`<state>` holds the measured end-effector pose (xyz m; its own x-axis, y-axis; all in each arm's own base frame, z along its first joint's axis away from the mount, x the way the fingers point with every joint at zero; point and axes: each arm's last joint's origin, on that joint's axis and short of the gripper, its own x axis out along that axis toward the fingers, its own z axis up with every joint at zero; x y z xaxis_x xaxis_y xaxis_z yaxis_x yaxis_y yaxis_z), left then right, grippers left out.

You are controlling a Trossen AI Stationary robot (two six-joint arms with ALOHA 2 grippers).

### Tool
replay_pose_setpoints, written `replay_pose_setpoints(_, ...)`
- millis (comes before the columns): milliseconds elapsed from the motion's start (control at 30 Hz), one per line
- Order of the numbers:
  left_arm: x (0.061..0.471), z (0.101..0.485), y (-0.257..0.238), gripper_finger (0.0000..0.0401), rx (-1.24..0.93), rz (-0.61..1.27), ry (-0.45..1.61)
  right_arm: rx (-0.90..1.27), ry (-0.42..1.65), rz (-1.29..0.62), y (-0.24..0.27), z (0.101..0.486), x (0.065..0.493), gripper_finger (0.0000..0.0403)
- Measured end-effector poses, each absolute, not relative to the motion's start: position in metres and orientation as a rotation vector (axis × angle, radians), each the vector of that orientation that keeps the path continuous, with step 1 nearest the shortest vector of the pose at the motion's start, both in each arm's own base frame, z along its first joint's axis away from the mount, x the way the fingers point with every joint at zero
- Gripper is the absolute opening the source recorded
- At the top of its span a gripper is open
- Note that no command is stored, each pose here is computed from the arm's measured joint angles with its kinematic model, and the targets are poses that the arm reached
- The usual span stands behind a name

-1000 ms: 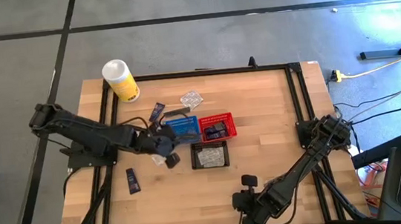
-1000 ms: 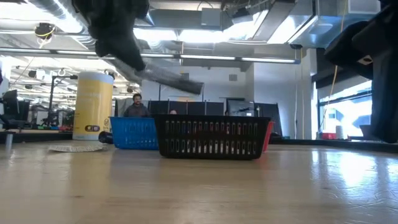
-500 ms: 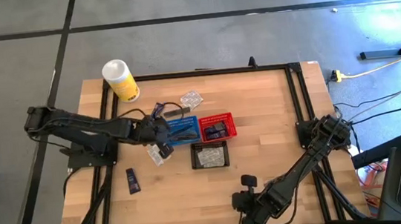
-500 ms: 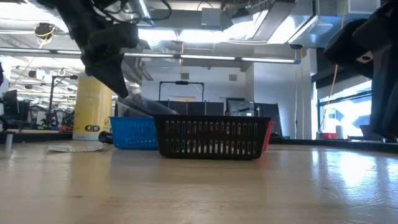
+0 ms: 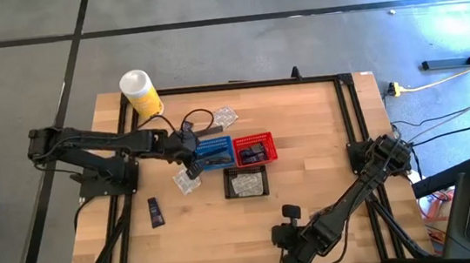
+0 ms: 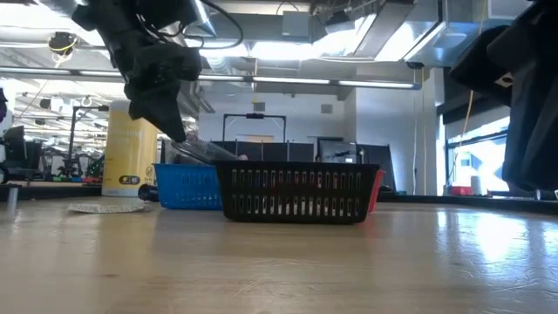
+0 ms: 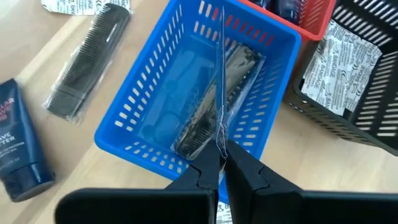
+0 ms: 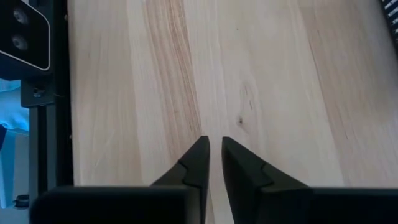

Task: Pick & Place Travel size toiletries
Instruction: Put the black comb into the blue bin

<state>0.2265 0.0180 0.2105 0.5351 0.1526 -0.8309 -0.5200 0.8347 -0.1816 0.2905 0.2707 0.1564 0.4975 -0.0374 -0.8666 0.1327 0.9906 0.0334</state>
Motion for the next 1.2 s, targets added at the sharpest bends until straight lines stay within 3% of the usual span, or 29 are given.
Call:
replay_pose_setpoints(433,0.228,0.211,0.018,0.007,-0.45,0.403,0.915,0.1,1.046,-0.103,0.271,0.156,0.29,0.0062)
replay_pose_setpoints(800,0.226,0.213,0.017,0.0147,-0.412,0.342,0.924,0.1,1.046,-0.103,0.271,0.156,0.29,0.004)
replay_pose_setpoints(1200,0.196,0.264,-0.011,0.0145,-0.297,0.308,0.625,0.099,1.046,-0.102,0.271,0.156,0.29,0.0021)
